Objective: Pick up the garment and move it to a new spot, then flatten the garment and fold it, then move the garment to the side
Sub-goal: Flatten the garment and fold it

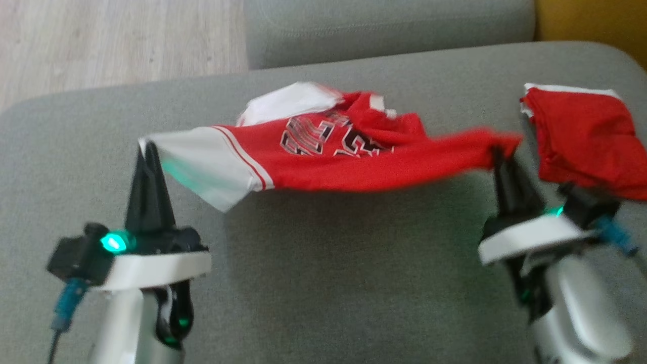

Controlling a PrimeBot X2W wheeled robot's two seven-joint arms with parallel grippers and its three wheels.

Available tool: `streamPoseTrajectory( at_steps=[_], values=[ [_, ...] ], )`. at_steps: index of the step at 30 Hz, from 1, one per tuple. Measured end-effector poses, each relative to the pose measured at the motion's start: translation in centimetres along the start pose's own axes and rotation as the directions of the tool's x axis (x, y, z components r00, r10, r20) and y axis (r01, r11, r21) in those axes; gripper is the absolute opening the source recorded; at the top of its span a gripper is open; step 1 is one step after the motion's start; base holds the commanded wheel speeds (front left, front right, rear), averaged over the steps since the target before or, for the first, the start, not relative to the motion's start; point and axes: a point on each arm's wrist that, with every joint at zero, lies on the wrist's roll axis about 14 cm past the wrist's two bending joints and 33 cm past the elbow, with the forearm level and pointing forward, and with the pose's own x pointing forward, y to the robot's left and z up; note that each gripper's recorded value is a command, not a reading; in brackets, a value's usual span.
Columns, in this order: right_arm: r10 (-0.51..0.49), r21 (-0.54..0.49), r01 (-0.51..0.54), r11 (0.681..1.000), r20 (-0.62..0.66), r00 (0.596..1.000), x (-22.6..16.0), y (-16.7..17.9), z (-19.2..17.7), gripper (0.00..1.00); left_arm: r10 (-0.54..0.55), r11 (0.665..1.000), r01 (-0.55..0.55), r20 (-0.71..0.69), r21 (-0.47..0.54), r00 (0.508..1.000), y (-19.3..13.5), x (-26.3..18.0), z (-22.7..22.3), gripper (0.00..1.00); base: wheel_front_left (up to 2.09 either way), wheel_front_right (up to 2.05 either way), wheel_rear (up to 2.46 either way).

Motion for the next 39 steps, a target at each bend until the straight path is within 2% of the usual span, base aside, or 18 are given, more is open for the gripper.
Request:
streamPoseTrajectory(
  at_steps=[3, 4, 6, 8, 13, 16, 19, 21, 24, 27, 30, 33, 36, 39],
  values=[
    [0.046, -0.079, -0.033, 0.996, 0.163, 0.986, 0.7, 0.1, 6.4, 0.00, -0.035, 0.999, 0.037, 0.129, -0.015, 0.991, -1.1, 0.9, 4.3, 0.00, 0.00, 0.00, 0.00],
    [0.046, -0.079, -0.033, 0.996, 0.163, 0.986, 0.7, 0.1, 6.4, 0.00, -0.035, 0.999, 0.037, 0.129, -0.015, 0.991, -1.1, 0.9, 4.3, 0.00, 0.00, 0.00, 0.00],
    [0.077, -0.125, -0.044, 0.991, 0.266, 0.961, 0.7, 0.5, 10.6, 0.00, -0.055, 0.997, 0.064, 0.236, -0.035, 0.970, -1.9, 1.5, 7.9, 0.00, 0.00, 0.00, 0.00],
    [0.111, -0.160, -0.057, 0.986, 0.358, 0.927, 0.3, 1.2, 14.5, 0.00, -0.083, 0.993, 0.105, 0.352, -0.045, 0.932, -2.9, 1.9, 12.1, 0.00, 0.00, 0.00, 0.00],
    [0.196, -0.256, -0.066, 0.964, 0.526, 0.828, -1.8, 3.1, 22.7, 0.00, -0.179, 0.973, 0.229, 0.574, -0.015, 0.799, -6.7, 0.8, 21.4, 0.00, 0.00, 0.00, 0.00],
    [0.230, -0.292, -0.066, 0.954, 0.576, 0.784, -3.4, 4.2, 25.6, 0.00, -0.214, 0.962, 0.274, 0.634, 0.003, 0.743, -8.3, -0.6, 24.7, 0.00, 0.00, 0.00, 0.00],
    [0.236, -0.304, -0.057, 0.951, 0.592, 0.770, -4.5, 4.6, 27.1, 0.00, -0.232, 0.954, 0.299, 0.652, 0.009, 0.721, -9.2, -1.5, 26.4, 0.00, 0.00, 0.00, 0.00],
    [0.224, -0.298, -0.045, 0.954, 0.601, 0.767, -5.0, 4.4, 27.7, 0.00, -0.235, 0.951, 0.309, 0.651, 0.002, 0.722, -9.5, -1.7, 26.9, 0.00, 0.00, 0.00, 0.00],
    [0.210, -0.294, -0.042, 0.955, 0.570, 0.794, -4.6, 4.4, 27.3, 0.00, -0.235, 0.955, 0.298, 0.631, 0.007, 0.739, -9.2, -0.9, 26.9, 0.00, 0.00, 0.00, 0.00],
    [0.181, -0.282, -0.037, 0.959, 0.504, 0.845, -2.9, 3.7, 25.5, 0.00, -0.199, 0.963, 0.266, 0.559, -0.040, 0.805, -7.9, 1.6, 25.0, 0.00, 0.00, 0.00, 0.00],
    [0.129, -0.198, -0.052, 0.979, 0.399, 0.908, 0.1, 2.0, 21.8, 0.00, -0.172, 0.974, 0.218, 0.442, -0.055, 0.880, -5.9, 5.3, 21.3, 0.00, 0.00, 0.00, 0.00],
    [0.103, -0.220, -0.043, 0.975, 0.271, 0.957, 4.3, 0.0, 18.2, 0.00, -0.176, 0.979, 0.202, 0.340, -0.043, 0.924, -4.4, 9.6, 17.8, 0.00, 0.00, 0.00, 0.00],
    [0.117, -0.282, -0.045, 0.958, 0.245, 0.963, 9.2, -1.1, 17.9, 0.00, -0.163, 0.985, 0.174, 0.290, -0.013, 0.943, -2.6, 14.5, 15.8, 0.00, 0.00, 0.00, 0.00],
    [0.131, -0.316, -0.031, 0.948, 0.300, 0.945, 14.2, -1.7, 20.2, 0.00, -0.141, 0.990, 0.132, 0.309, 0.051, 0.940, -0.7, 19.0, 15.7, 0.00, 0.00, 0.00, 0.00]
  ],
)
